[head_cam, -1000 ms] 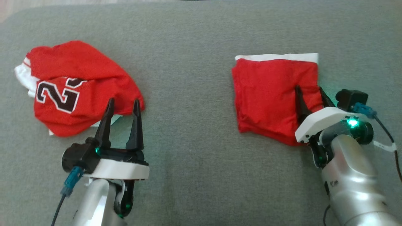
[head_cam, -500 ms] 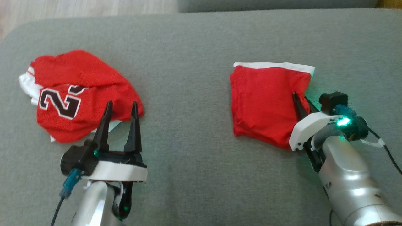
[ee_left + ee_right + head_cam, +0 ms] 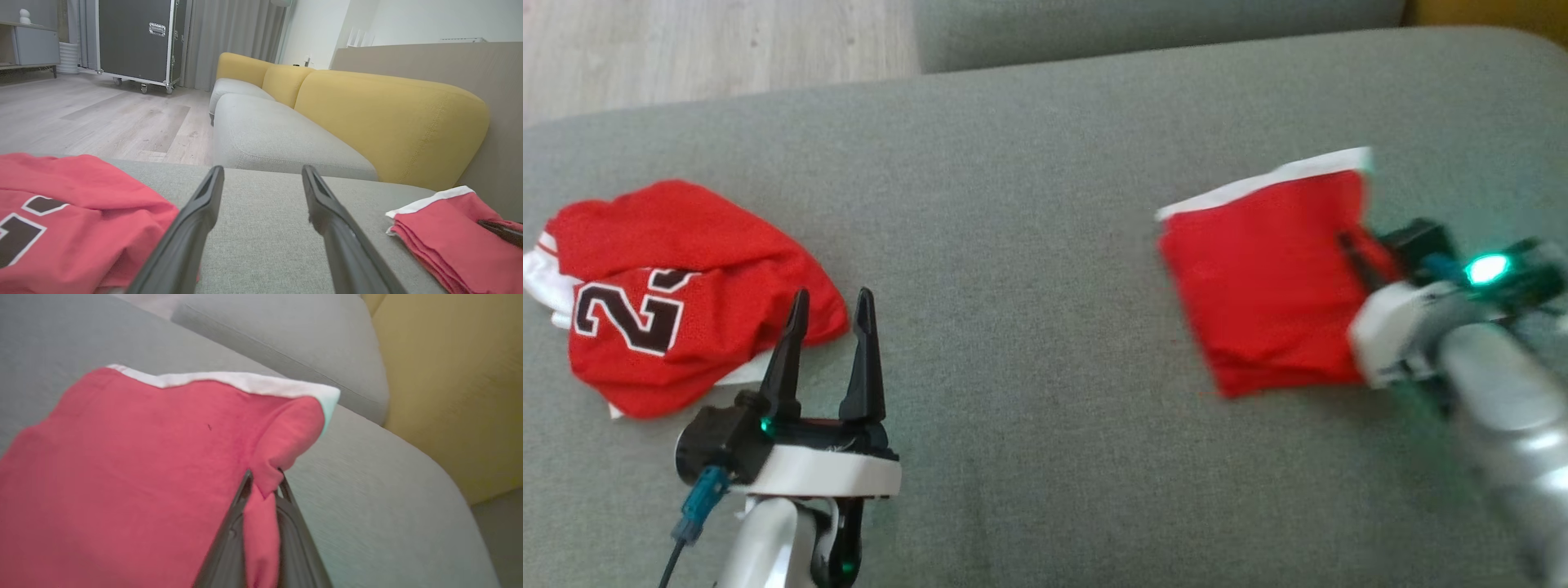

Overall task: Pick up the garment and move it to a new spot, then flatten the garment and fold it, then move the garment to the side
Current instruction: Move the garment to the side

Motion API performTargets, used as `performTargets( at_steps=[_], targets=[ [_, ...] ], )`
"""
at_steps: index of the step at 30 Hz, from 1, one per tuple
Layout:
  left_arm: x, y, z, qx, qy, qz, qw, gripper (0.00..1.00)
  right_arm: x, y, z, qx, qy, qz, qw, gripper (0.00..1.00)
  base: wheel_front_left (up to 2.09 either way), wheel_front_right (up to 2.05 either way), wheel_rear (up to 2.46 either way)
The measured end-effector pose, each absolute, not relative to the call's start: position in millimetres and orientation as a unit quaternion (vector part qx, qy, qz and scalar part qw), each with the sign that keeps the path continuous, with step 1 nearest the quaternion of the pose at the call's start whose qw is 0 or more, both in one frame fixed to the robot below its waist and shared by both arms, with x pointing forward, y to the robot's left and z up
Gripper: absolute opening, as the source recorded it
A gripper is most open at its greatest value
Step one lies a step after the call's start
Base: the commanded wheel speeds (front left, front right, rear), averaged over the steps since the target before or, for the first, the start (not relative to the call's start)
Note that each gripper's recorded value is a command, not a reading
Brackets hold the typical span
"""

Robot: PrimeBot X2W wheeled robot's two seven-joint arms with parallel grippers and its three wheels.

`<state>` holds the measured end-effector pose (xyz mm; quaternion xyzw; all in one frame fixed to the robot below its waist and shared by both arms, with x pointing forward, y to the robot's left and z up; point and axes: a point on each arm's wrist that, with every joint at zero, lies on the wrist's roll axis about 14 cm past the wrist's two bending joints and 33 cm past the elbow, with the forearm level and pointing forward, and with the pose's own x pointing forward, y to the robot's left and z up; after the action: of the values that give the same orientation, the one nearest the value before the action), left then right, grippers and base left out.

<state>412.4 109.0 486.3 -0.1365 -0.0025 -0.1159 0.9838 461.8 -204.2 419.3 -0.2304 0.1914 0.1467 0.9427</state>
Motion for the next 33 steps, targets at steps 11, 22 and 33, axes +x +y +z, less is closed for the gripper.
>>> performTargets(
  at_steps=[11,22,33],
  targets=[
    [432,112,468,-0.140,0.016,-0.110,0.984,1.00,485,-340,427,-0.326,0.268,0.042,0.905,0.00,0.00,0.00,0.00],
    [449,122,456,-0.137,0.024,-0.095,0.986,1.00,509,-372,422,-0.331,0.296,-0.003,0.896,0.00,0.00,0.00,0.00],
    [449,123,472,-0.136,0.005,-0.096,0.986,1.00,503,-375,441,-0.272,0.276,-0.052,0.920,1.00,0.00,0.00,0.00]
  ],
)
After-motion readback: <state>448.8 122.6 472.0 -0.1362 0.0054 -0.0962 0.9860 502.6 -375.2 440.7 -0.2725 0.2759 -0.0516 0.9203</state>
